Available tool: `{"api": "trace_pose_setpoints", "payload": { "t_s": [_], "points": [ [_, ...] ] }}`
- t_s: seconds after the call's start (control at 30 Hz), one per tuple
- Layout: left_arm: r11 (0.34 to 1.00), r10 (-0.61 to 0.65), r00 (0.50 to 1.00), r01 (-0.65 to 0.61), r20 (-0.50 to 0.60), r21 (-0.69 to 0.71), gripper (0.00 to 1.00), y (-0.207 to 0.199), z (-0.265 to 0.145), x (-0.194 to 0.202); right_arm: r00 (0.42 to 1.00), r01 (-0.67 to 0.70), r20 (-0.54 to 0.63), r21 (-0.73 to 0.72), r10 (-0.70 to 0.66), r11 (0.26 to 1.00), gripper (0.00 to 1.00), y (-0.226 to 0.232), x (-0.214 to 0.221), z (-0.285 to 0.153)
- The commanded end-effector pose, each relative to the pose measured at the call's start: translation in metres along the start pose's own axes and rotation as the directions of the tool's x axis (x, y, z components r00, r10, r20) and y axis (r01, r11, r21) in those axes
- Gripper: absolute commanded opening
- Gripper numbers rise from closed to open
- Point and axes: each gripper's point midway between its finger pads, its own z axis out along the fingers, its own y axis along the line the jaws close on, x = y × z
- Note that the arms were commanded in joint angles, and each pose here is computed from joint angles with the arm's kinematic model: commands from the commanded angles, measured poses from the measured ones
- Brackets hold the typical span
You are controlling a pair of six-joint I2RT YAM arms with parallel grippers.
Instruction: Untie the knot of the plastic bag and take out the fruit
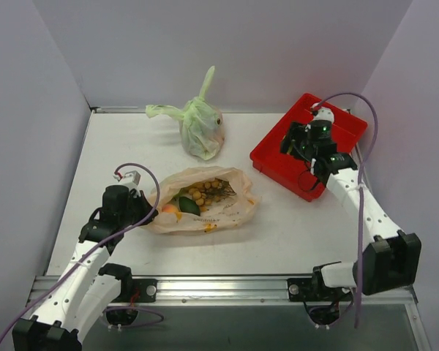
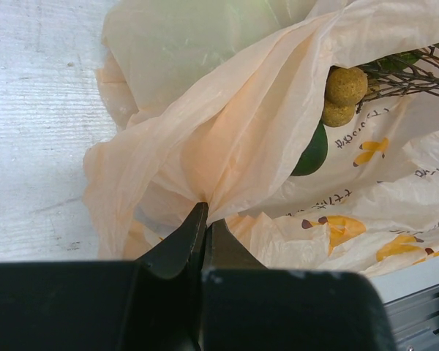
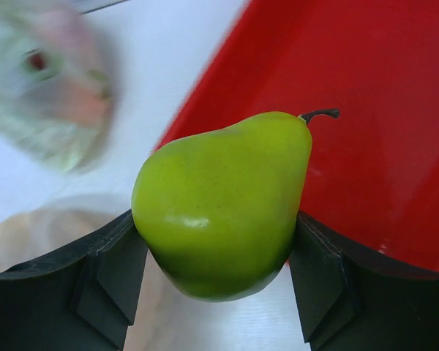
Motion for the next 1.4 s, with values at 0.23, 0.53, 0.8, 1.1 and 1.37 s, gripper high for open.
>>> {"api": "trace_pose_setpoints", "payload": {
  "t_s": [0.23,0.53,0.8,1.1,1.37],
  "points": [
    [1.0,0.006,0.999,-0.007,0.045,0.024,0.0,-0.007,-0.004,-0.016,0.966,-0.18,-0.105,0.383,0.236,0.906,0.4,-0.129,0.03,0.093],
    [0.999,0.006,0.998,-0.008,0.056,0.031,0.0,-0.008,-0.005,-0.018,0.961,-0.185,-0.109,0.433,0.255,0.882,1.0,-0.145,0.026,0.103],
    [0.999,0.006,0.998,-0.009,0.061,0.039,0.0,-0.009,-0.006,-0.019,0.991,0.063,-0.128,0.159,-0.042,0.985,0.98,-0.048,0.003,0.054],
    [0.999,0.003,0.998,-0.005,0.06,0.037,0.0,-0.008,-0.006,-0.02,0.726,0.642,0.036,-0.395,-0.687,0.658,0.94,0.136,0.052,-0.044],
    [0.999,0.0,0.998,-0.003,0.063,0.04,0.0,-0.008,-0.006,-0.021,0.359,0.808,0.024,-0.509,-0.933,0.298,0.88,0.166,0.128,-0.045]
  ]
}}
